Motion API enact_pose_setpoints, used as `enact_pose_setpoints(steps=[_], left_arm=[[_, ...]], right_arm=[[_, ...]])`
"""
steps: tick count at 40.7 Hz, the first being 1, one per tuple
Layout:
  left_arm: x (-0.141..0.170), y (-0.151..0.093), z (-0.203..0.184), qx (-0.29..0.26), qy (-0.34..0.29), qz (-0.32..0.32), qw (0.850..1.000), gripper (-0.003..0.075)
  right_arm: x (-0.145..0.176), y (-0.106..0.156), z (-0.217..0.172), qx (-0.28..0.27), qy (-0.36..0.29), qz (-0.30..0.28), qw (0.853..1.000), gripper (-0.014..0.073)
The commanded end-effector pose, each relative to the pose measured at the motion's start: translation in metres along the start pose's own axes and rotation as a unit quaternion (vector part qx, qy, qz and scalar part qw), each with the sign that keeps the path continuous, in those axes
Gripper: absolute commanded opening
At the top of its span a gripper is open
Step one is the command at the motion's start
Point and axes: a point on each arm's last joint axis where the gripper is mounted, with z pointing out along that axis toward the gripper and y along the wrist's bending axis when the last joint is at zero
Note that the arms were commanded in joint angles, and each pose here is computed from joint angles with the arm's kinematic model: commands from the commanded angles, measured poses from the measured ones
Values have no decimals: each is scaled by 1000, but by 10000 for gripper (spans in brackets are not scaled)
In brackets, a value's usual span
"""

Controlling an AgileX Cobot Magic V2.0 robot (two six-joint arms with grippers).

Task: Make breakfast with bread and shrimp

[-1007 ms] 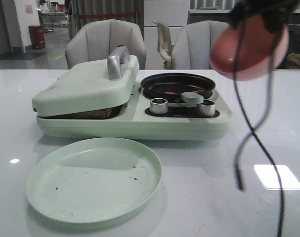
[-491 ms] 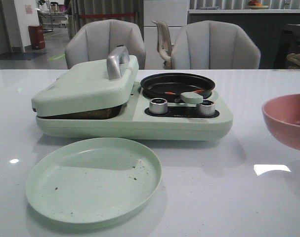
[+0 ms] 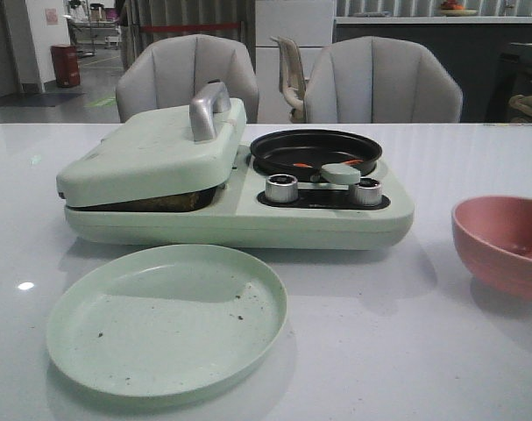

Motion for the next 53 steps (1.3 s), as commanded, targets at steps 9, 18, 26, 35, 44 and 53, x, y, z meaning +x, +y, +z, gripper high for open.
enact_pose_setpoints(steps=[9, 18, 26, 35, 44, 53], left_arm=[[-12, -1, -7, 1, -44, -7, 999, 101], [-10, -2, -6, 4, -35, -7, 999, 101], [-9, -2, -6, 4, -28, -5, 1000, 101], [-8, 2, -6, -14, -22, -23, 999, 102], [-6, 11, -7, -64, -14, -56, 996, 101], [-6, 10, -7, -62, -13, -57, 996, 101]], right_arm=[[-27, 10, -60, -7, -93, -20, 995, 483], [-5, 54, -121, -43, -145, -121, 981, 482], [39, 60, -157, -61, -139, -128, 980, 423], [89, 49, -180, -63, -139, -112, 982, 230], [116, 43, -188, -65, -169, -112, 977, 46], [121, 43, -189, -67, -158, -112, 979, 45]])
